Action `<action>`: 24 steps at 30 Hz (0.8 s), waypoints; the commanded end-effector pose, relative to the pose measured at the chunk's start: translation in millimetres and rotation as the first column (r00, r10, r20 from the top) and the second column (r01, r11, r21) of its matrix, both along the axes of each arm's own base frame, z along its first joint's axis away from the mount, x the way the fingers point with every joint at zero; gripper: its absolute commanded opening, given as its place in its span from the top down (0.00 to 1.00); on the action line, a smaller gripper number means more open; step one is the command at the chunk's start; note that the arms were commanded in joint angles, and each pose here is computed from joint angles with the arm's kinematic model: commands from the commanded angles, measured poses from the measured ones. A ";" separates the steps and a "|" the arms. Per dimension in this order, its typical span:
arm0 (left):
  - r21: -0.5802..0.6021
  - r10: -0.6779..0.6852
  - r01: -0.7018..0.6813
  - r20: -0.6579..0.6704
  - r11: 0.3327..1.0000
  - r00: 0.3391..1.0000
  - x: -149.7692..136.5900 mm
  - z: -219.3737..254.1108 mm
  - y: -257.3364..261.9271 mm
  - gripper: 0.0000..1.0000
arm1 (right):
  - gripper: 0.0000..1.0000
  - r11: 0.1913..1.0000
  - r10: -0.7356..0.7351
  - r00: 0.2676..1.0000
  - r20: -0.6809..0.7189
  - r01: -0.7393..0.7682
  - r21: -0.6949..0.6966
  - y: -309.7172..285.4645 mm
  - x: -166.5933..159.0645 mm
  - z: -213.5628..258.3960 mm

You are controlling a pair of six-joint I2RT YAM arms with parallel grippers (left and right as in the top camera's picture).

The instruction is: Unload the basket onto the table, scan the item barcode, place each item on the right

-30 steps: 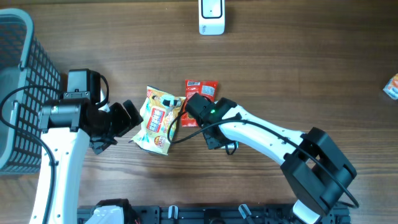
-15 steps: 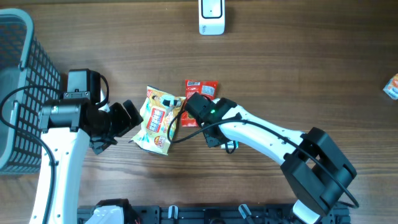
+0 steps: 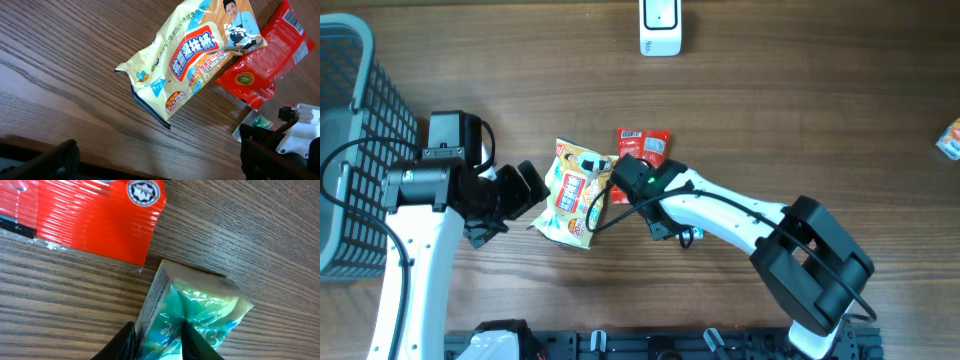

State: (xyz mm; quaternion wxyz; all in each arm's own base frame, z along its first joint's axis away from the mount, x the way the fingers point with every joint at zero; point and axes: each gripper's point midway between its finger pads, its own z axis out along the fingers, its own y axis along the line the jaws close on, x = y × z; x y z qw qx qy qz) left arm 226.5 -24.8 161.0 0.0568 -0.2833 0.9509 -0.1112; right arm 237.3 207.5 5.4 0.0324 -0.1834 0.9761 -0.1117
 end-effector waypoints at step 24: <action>-0.013 0.005 -0.005 -0.004 1.000 1.000 -0.5 -0.4 -2.5 0.00 | 0.96 0.475 0.303 0.930 -0.210 0.043 0.879 25.3 21.5 125.8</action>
